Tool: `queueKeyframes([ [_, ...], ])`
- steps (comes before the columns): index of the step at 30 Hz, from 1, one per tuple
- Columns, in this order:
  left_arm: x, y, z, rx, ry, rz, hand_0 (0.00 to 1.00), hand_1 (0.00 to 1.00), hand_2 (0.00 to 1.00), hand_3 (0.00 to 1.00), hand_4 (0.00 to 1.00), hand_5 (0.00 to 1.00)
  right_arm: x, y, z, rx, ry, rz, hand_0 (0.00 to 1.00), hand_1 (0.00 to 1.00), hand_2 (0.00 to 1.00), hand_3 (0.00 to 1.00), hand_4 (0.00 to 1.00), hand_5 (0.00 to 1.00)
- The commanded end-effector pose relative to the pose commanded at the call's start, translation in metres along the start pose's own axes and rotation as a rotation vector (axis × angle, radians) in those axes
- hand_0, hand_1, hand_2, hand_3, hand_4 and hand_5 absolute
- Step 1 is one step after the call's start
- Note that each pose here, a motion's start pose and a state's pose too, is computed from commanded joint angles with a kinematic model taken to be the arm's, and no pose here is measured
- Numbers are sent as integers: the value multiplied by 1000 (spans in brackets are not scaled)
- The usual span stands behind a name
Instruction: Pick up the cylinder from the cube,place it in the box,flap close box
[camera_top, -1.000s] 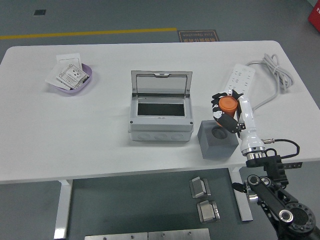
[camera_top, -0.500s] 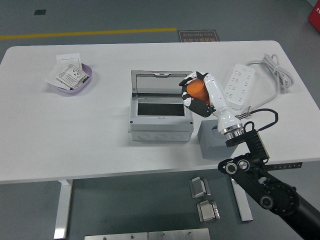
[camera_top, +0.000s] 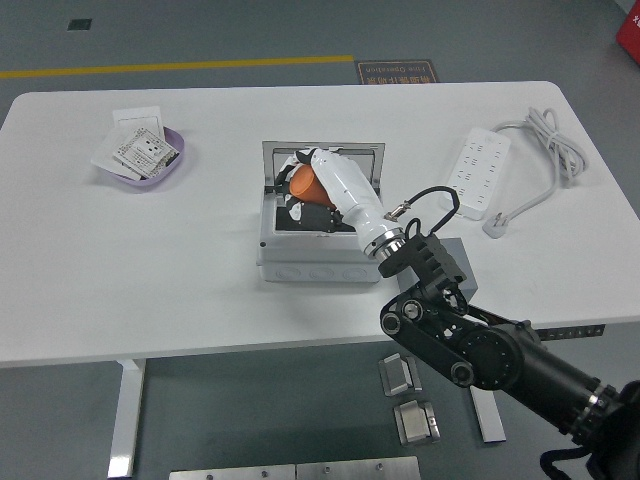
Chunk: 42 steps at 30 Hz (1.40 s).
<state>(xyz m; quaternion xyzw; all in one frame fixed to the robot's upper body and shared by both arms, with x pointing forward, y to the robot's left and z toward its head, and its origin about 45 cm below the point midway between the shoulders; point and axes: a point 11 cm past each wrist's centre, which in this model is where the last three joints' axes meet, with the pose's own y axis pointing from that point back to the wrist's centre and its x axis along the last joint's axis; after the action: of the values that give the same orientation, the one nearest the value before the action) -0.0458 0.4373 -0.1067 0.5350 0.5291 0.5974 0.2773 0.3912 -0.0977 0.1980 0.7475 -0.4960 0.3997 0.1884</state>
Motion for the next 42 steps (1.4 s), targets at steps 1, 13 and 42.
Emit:
queueKeyframes([
  [1,0,0,0,-1,0,1,633,613,571,594,670,291,-2,-2,1,-5,11,-8,2,74,270,233,2,4],
  [13,1,1,5,-8,-6,3,633,613,571,595,670,290,-9,-13,25,-50,138,-72,2,73,270,238,2,2],
  [42,0,3,13,-26,-15,0,632,613,570,593,670,288,-14,-22,29,-28,247,-158,2,74,279,257,2,14],
])
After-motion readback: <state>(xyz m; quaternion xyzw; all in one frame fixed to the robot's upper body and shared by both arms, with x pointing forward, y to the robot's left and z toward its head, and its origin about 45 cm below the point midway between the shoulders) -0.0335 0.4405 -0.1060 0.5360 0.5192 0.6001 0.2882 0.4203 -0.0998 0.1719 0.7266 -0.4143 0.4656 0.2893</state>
